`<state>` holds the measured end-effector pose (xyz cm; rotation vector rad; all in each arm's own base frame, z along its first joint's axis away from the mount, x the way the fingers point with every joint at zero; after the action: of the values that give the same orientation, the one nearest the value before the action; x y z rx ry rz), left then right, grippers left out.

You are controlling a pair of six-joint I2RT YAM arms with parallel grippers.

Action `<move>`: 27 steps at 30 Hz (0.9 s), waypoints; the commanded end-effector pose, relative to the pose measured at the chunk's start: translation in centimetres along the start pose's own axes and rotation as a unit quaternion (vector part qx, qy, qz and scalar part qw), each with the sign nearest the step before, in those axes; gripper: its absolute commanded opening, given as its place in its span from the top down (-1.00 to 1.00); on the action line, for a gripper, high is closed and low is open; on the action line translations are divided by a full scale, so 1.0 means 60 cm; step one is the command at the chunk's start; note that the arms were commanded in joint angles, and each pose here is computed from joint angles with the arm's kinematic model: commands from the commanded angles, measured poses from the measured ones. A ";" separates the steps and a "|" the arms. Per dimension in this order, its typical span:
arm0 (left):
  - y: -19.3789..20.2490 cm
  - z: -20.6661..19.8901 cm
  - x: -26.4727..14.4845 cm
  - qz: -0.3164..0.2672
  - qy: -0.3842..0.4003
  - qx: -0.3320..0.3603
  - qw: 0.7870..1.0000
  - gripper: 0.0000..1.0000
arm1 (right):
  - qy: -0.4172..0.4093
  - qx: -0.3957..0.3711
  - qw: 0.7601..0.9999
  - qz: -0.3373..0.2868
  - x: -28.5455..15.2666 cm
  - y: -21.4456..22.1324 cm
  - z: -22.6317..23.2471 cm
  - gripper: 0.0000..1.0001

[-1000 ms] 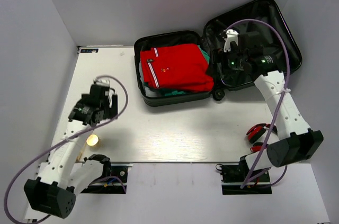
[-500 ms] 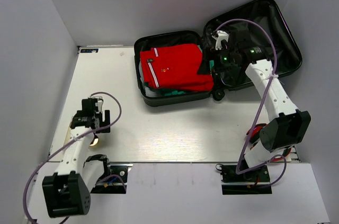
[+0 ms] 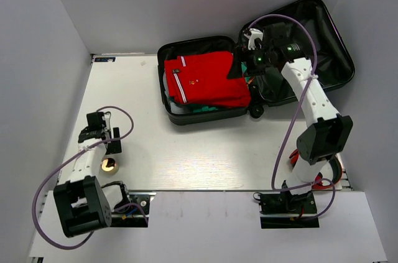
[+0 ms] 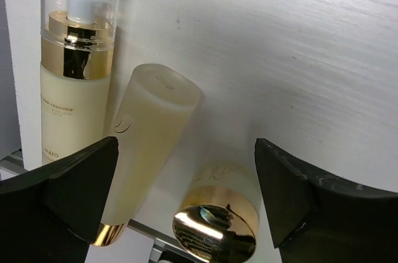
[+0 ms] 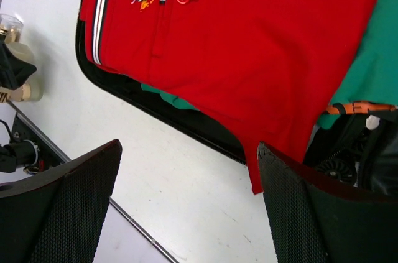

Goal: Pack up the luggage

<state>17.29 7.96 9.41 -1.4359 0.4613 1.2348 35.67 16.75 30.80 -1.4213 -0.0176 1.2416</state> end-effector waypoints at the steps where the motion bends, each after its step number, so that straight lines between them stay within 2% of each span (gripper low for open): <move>1: 0.001 0.001 0.013 0.010 -0.005 -0.007 1.000 -1.00 | -0.017 0.007 1.000 0.001 -0.001 -0.014 0.004 -0.81; 10: -0.007 0.019 0.025 0.016 -0.022 -0.046 0.999 -0.95 | -0.011 0.011 1.000 0.012 0.015 -0.014 -0.007 -0.81; 12: -0.005 0.018 0.029 0.022 -0.016 -0.048 0.998 -0.86 | -0.009 0.013 1.000 0.008 0.013 -0.018 -0.009 -0.81; 13: -0.003 0.014 0.034 0.032 -0.011 -0.050 0.998 -0.75 | -0.008 0.015 1.000 0.010 0.015 -0.017 -0.010 -0.81; 17: 0.014 0.009 0.049 0.066 -0.011 -0.055 0.996 -0.61 | -0.007 0.019 1.000 0.011 0.015 -0.017 -0.009 -0.81; 20: 0.024 0.005 0.059 0.090 -0.016 -0.060 0.994 -0.36 | -0.004 0.019 1.000 0.010 0.013 -0.018 -0.009 -0.81; 22: 0.024 0.005 0.060 0.098 -0.016 -0.065 0.993 -0.30 | -0.003 0.021 1.000 0.007 0.011 -0.019 -0.008 -0.81; 25: 0.020 0.004 0.059 0.098 -0.016 -0.070 0.993 0.08 | 0.001 0.020 1.000 0.006 0.007 -0.018 -0.008 -0.81; 26: 0.012 0.003 0.058 0.092 -0.014 -0.075 0.993 0.28 | 0.004 0.021 1.000 0.005 0.006 -0.018 -0.007 -0.81; 27: 0.006 0.003 0.056 0.088 -0.013 -0.079 0.993 0.67 | 0.006 0.022 1.000 0.004 0.008 -0.015 -0.010 -0.81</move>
<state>18.56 10.21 7.16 -1.4724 0.4186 1.4257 36.86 17.16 29.76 -1.3829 0.0453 1.2792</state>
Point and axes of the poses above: each gripper's point midway between its finger pads, its own x axis out along the fingers, its own z axis along the line the jaws close on, y = z × x, the point moved 6 cm from there along -x, back along the fingers, and after that the axes turned 12 degrees about -x, right-handed, at the moved point
